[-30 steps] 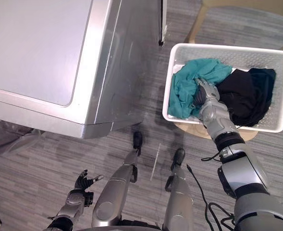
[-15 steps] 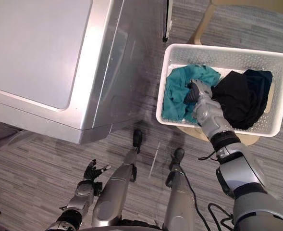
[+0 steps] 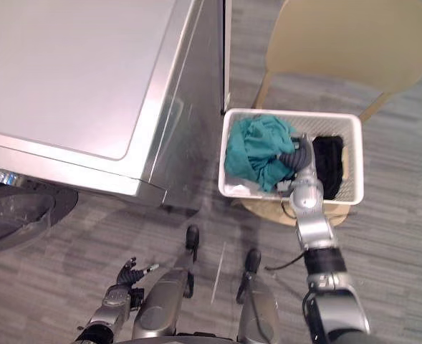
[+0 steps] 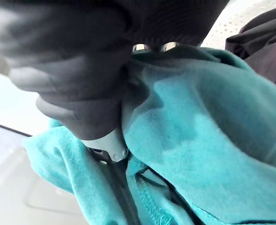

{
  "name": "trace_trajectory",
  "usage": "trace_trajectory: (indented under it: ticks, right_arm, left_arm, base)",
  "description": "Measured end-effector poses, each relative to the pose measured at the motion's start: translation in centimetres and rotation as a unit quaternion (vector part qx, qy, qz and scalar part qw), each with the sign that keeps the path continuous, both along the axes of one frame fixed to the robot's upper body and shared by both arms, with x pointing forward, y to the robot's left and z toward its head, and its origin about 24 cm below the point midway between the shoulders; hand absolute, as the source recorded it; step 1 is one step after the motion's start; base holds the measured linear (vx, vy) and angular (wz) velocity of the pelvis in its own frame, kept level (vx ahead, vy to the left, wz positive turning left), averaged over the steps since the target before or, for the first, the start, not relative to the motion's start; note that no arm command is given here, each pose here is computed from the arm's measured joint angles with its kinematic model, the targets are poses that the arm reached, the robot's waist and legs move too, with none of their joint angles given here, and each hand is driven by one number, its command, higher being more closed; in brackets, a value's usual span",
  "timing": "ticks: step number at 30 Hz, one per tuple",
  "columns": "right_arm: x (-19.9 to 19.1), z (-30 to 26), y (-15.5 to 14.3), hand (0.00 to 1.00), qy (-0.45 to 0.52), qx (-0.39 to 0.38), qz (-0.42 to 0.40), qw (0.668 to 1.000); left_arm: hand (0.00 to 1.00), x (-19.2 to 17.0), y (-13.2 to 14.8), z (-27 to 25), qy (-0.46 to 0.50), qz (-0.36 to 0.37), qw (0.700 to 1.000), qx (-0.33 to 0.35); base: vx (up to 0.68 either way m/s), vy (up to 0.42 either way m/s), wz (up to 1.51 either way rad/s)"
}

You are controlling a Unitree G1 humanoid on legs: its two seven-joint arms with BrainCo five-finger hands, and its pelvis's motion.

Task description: Pick up the laundry basket with both hands and put the clothes into the washing machine.

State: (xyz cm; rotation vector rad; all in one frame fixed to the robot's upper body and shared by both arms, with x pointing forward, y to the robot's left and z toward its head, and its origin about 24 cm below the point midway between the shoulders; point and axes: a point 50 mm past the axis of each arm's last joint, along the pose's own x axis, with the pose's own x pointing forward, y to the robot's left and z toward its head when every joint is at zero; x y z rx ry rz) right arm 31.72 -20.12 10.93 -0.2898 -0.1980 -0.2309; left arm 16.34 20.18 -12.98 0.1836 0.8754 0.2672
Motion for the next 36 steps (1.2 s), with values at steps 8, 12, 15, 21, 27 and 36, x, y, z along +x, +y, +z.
trace_trajectory:
  ticks: [8, 12, 15, 21, 27, 36]
  right_arm:
    - [-4.0, -0.8, 4.2, 1.00, -0.036, 0.166, 0.104, 0.980]
    - [-4.5, -0.3, 5.5, 1.00, -0.055, 0.189, 0.151, 0.969]
    - [-4.7, -0.5, 5.6, 1.00, -0.054, 0.195, 0.149, 0.968]
    - [-4.5, 1.5, 7.8, 1.00, -0.090, 0.196, 0.191, 0.958]
    - [-4.2, 2.2, 6.3, 1.00, -0.101, 0.162, 0.176, 0.966]
    - [-3.7, 2.6, 6.0, 1.00, -0.103, 0.143, 0.202, 0.963]
  left_arm:
    - [0.00, -3.9, 0.9, -1.4, 0.058, 0.022, 0.998, -0.002]
    - [0.00, -4.2, 1.0, -1.5, 0.062, 0.023, 0.998, -0.001]
    - [0.00, -3.9, 0.9, -1.4, 0.054, 0.029, 0.998, -0.003]
    - [0.00, -2.4, 1.3, 0.8, -0.027, 0.072, 0.997, 0.009]
    - [0.00, 0.4, -3.4, 4.4, -0.143, 0.051, 0.987, -0.043]
    - [0.00, 6.6, -5.4, 15.6, -0.416, -0.102, 0.903, -0.036]
  base:
    - [0.07, 0.006, -0.18]
    - [0.02, -0.011, 0.00]
    - [-0.03, -0.025, 0.76]
    - [-0.10, -0.255, 0.82]
    - [-0.30, -0.226, 0.91]
    - [-0.20, -0.007, 0.74]
